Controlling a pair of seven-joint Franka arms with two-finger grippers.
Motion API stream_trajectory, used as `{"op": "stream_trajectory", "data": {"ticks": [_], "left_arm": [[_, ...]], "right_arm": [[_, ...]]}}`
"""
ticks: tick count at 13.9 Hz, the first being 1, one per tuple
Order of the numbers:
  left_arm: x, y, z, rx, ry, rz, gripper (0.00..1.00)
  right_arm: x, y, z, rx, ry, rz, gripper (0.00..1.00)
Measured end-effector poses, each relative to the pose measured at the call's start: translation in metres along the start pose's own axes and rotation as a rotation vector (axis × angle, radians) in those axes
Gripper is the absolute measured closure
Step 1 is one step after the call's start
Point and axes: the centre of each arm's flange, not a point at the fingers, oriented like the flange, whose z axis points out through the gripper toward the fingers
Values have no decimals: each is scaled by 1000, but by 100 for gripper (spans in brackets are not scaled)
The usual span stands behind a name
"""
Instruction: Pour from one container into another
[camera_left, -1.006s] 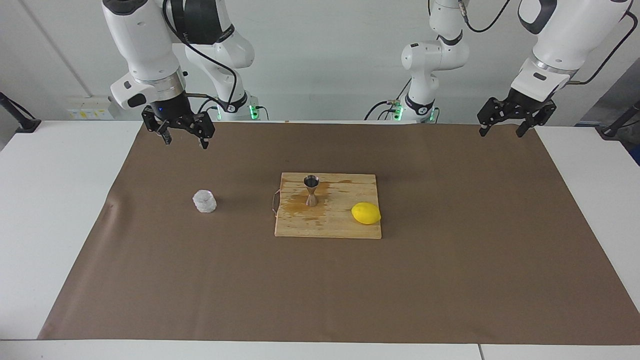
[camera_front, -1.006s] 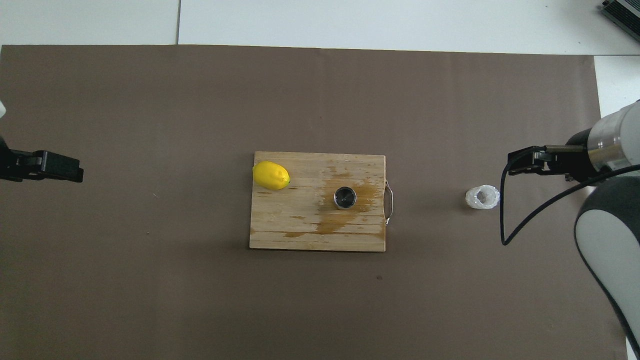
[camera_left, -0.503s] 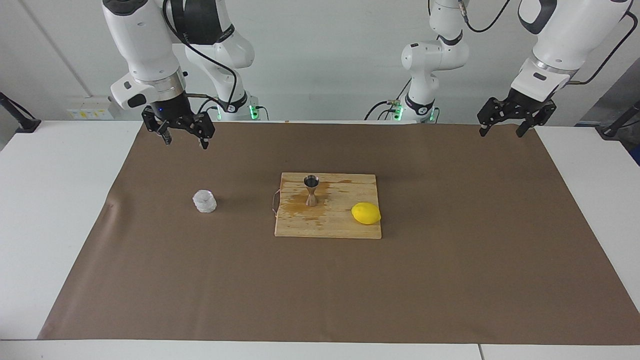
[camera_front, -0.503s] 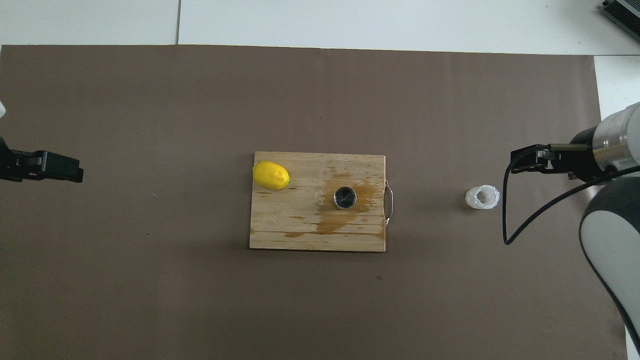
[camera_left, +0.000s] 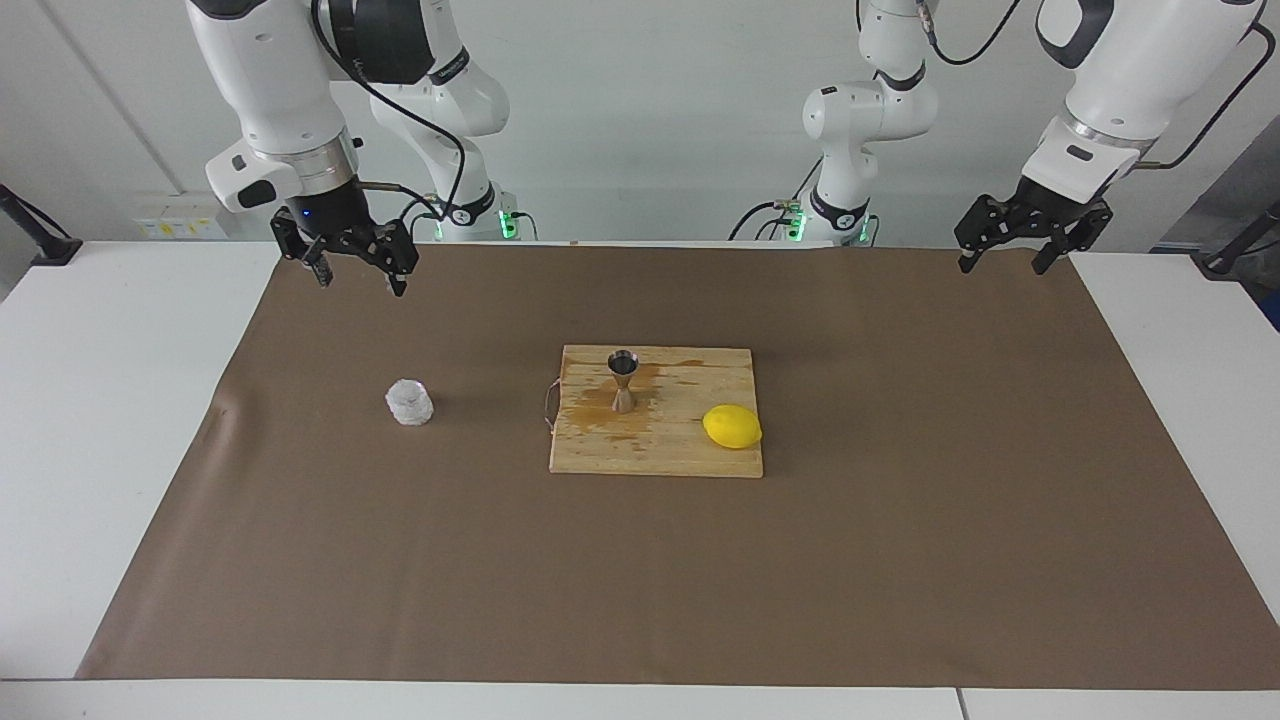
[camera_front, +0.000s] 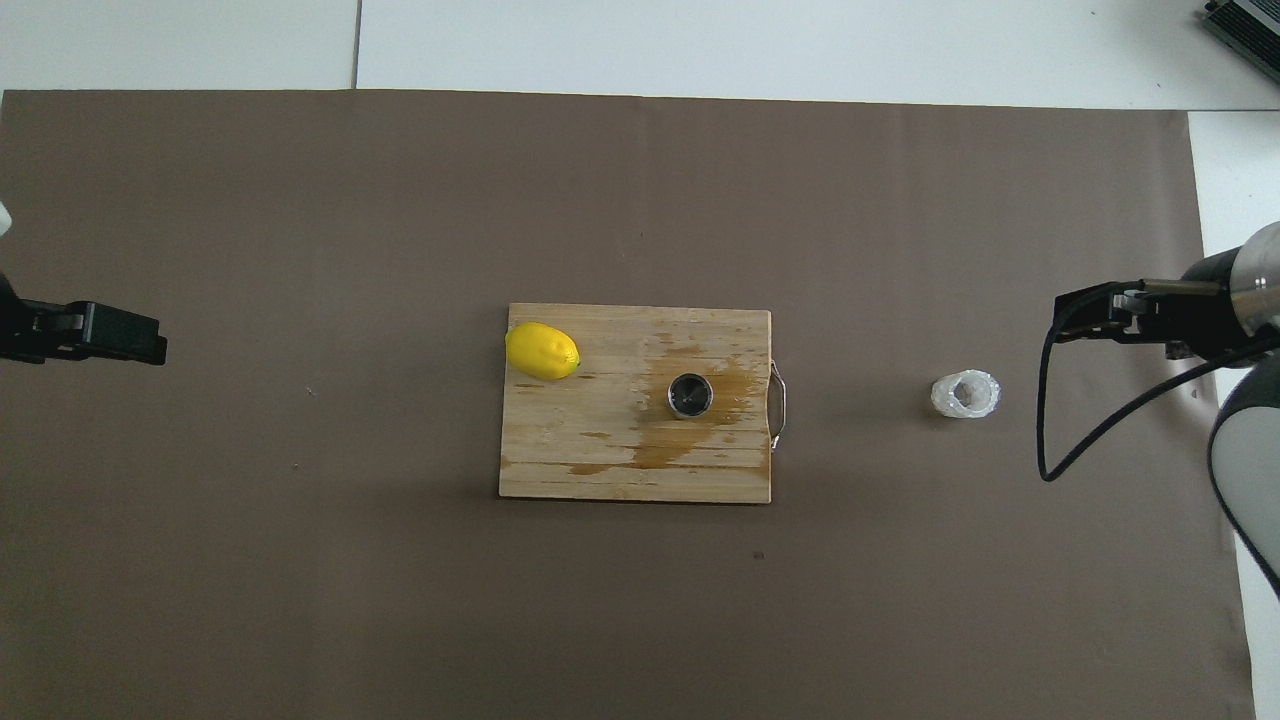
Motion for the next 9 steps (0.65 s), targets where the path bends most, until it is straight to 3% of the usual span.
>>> {"op": "stream_trajectory", "data": {"ticks": [9], "left_arm": [[0, 0, 0, 0, 0, 0, 0]], "right_arm": [[-4, 0, 3, -6, -38, -7, 0]]}}
